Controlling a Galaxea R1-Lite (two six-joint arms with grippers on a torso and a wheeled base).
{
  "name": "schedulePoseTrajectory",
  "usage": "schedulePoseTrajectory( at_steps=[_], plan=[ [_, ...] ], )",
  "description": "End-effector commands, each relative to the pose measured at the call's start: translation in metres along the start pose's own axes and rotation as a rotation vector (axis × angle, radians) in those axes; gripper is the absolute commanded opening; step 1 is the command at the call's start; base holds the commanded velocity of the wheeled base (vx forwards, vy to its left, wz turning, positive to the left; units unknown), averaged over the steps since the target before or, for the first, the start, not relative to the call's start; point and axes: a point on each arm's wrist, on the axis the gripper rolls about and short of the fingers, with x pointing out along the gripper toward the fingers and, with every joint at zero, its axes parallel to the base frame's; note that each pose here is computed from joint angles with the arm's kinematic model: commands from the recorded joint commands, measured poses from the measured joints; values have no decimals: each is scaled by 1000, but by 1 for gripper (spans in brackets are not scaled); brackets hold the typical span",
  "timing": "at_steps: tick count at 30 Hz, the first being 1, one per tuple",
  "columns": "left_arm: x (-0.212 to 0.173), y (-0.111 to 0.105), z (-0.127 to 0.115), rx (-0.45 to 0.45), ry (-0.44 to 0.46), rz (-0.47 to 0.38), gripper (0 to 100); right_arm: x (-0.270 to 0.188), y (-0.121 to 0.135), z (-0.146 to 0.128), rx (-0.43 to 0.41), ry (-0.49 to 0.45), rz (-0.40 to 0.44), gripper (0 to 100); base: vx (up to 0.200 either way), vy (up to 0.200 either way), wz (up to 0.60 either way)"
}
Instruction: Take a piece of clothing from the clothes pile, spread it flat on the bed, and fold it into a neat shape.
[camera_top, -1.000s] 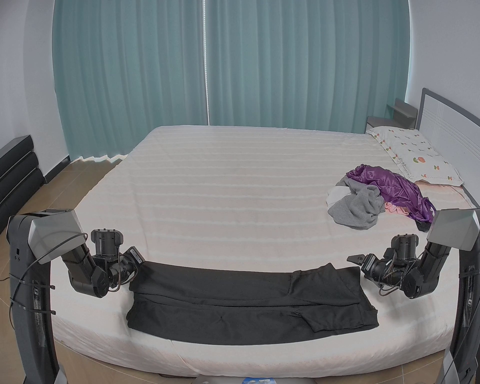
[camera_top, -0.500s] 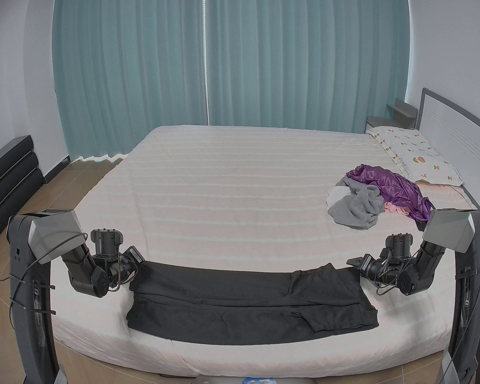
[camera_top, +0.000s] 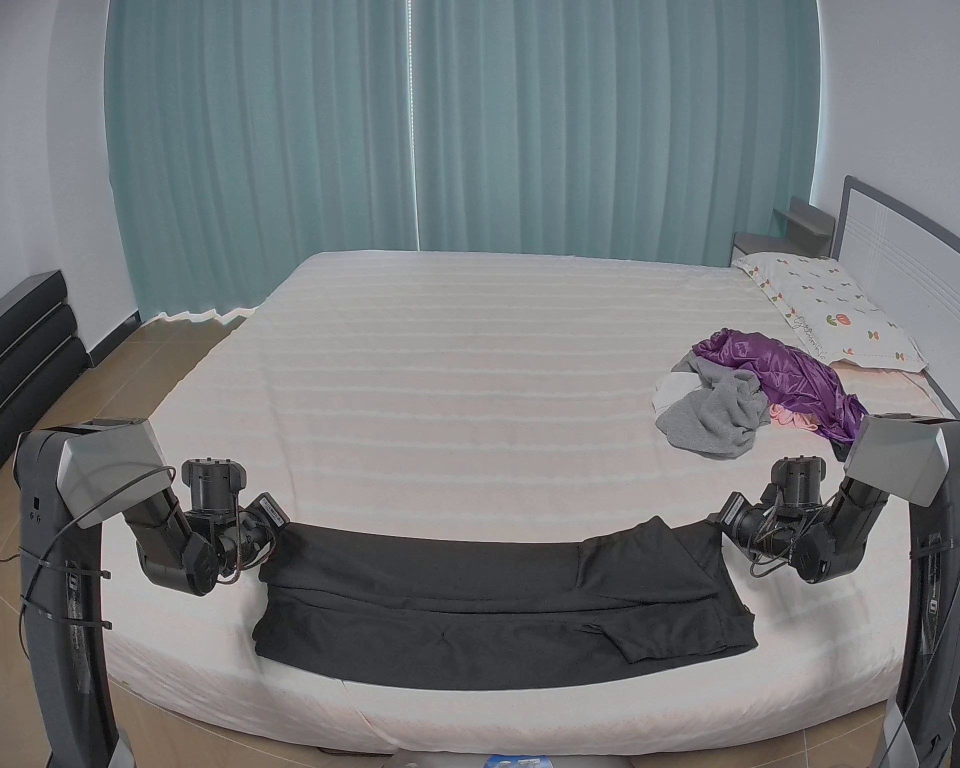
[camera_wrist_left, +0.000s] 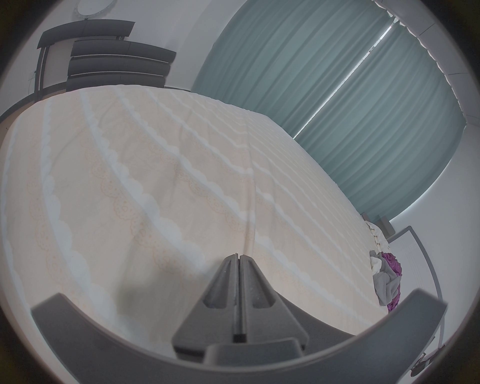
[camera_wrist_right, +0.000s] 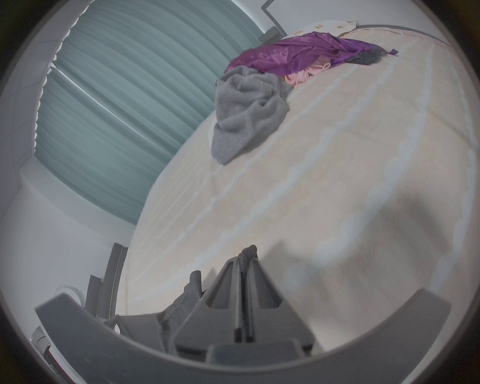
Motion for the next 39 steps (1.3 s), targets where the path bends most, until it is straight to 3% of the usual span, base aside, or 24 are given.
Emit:
schedulePoseTrajectory(
  at_steps=[1,9,10,11,12,16,24,30,39],
  plan=[
    [1,0,0,0,0,0,0,1,2,4,4,-20,11,0,0,0,0],
    [0,0,0,0,1,-1,0,4,-5,3,6,-17,0,0,0,0,0],
    [0,0,0,0,1,-1,100,4,-5,3,5,-18,-1,0,0,0,0],
    [0,0,0,0,1,-1,100,4,-5,3,7,-18,-1,0,0,0,0],
    [0,0,0,-4,1,-1,100,4,-5,3,7,-16,0,100,0,0,0],
    [0,0,0,-19,1,-3,100,-1,-2,5,17,-20,8,100,0,0,0],
    [-29,-7,17,-59,-32,-23,100,-46,11,1,126,-21,37,100,0,0,0],
    [-73,-7,10,-92,42,-50,100,-83,14,-22,109,-10,65,100,0,0,0],
    [-102,7,-8,-124,151,-33,100,-100,9,-44,143,22,69,100,-67,0,0]
  ],
)
